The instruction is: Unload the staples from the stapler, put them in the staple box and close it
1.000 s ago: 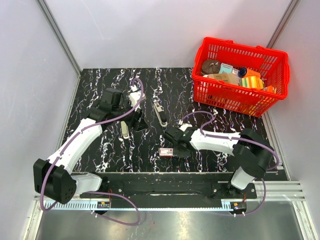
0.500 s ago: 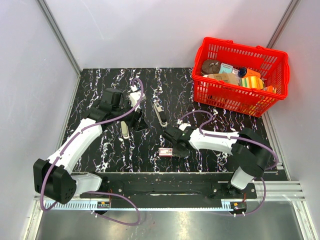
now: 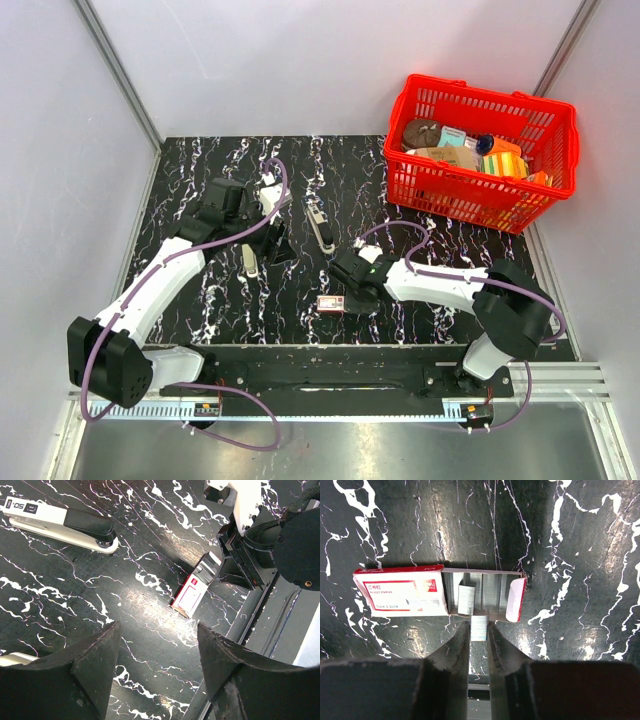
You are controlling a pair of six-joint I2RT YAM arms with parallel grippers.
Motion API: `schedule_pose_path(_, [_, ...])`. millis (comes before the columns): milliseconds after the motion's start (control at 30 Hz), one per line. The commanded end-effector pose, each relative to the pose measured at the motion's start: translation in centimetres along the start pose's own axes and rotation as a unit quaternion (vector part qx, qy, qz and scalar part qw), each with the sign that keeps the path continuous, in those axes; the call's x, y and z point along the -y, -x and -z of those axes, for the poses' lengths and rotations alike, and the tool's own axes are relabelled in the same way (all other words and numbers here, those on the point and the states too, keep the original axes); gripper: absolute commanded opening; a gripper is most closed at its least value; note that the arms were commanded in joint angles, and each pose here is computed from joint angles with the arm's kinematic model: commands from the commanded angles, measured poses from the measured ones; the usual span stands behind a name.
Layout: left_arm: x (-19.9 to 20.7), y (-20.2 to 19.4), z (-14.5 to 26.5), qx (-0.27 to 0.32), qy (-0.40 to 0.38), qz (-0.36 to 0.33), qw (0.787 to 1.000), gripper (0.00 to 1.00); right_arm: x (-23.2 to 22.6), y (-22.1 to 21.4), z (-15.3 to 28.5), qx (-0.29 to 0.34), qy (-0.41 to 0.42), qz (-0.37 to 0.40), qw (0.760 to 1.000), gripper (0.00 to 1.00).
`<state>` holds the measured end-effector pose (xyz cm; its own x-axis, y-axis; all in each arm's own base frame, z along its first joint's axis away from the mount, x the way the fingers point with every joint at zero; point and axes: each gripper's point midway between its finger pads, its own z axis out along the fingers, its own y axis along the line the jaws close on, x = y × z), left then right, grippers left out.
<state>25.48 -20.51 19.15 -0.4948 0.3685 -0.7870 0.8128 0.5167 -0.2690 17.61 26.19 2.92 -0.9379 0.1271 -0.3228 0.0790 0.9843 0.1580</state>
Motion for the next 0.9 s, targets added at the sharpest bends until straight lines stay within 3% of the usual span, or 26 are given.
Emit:
schedule_pose_path(0, [0.6, 0.92, 0.41, 0.023, -0.008, -0.017, 1.0, 0.66, -0.6, 0.6, 0.37, 0.007, 0.015, 0.0, 1.0, 0.11])
schedule_pose_path(600, [0.95, 1.59, 0.8, 0.028, -0.012, -0.019, 0.999, 0.66, -0.47, 0.21, -0.2, -0.005, 0.006, 0.01, 1.0, 0.22])
schedule_pose_path(867, [1.31, 1.54, 0.97, 0.03, -0.017, -0.014, 0.999, 0.66, -0.67, 0.21, -0.24, -0.007, 0.007, 0.013, 1.0, 0.32])
